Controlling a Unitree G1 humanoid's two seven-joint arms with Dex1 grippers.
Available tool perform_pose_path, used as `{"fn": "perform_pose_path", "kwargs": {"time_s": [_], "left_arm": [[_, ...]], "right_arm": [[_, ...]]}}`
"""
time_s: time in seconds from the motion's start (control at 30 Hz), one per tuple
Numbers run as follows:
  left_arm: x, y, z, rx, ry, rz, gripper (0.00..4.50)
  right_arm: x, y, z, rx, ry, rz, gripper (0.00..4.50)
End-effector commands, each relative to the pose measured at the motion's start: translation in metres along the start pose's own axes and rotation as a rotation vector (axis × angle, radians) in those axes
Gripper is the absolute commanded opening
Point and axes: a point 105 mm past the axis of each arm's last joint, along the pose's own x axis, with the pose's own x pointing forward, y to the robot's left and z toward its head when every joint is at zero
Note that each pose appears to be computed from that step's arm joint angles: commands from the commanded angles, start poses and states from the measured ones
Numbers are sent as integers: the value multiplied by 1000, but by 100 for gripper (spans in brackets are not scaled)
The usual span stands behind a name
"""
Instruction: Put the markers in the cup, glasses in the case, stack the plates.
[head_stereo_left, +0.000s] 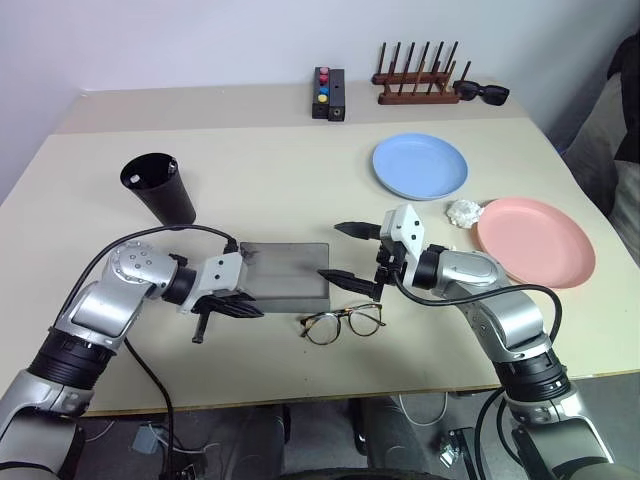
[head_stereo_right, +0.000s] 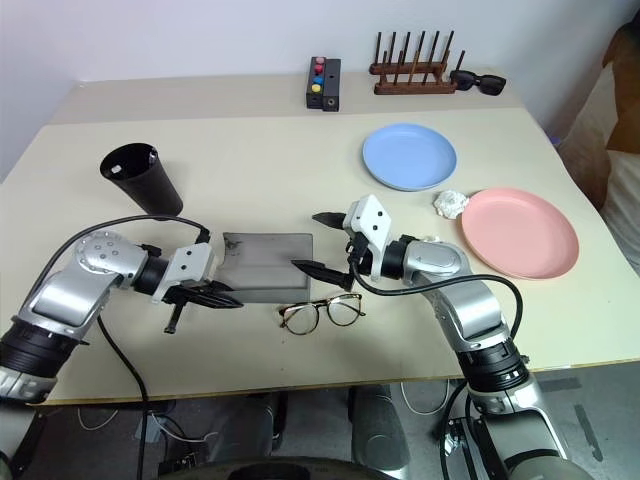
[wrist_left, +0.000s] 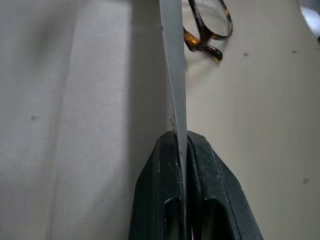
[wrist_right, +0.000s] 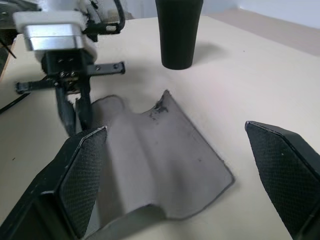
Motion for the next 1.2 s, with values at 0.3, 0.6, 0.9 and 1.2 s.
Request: {"fn": "perform_pose_path", "kwargs": {"time_s": [0.3, 0.6, 0.9, 1.2], "left_arm": [[-6, 22, 9, -43, -17, 166, 343], [-21, 23, 51, -63, -245, 184, 343], [10, -13, 83, 34, -270, -1, 343], [50, -11, 91, 80, -224, -102, 343]], "right_arm": [[-5, 1, 13, -41, -31, 6, 450], [-27, 1, 6, -60, 57, 27, 450], [-57, 9, -12, -73, 211, 72, 450], [-65, 17, -16, -79, 257, 61, 450]]}}
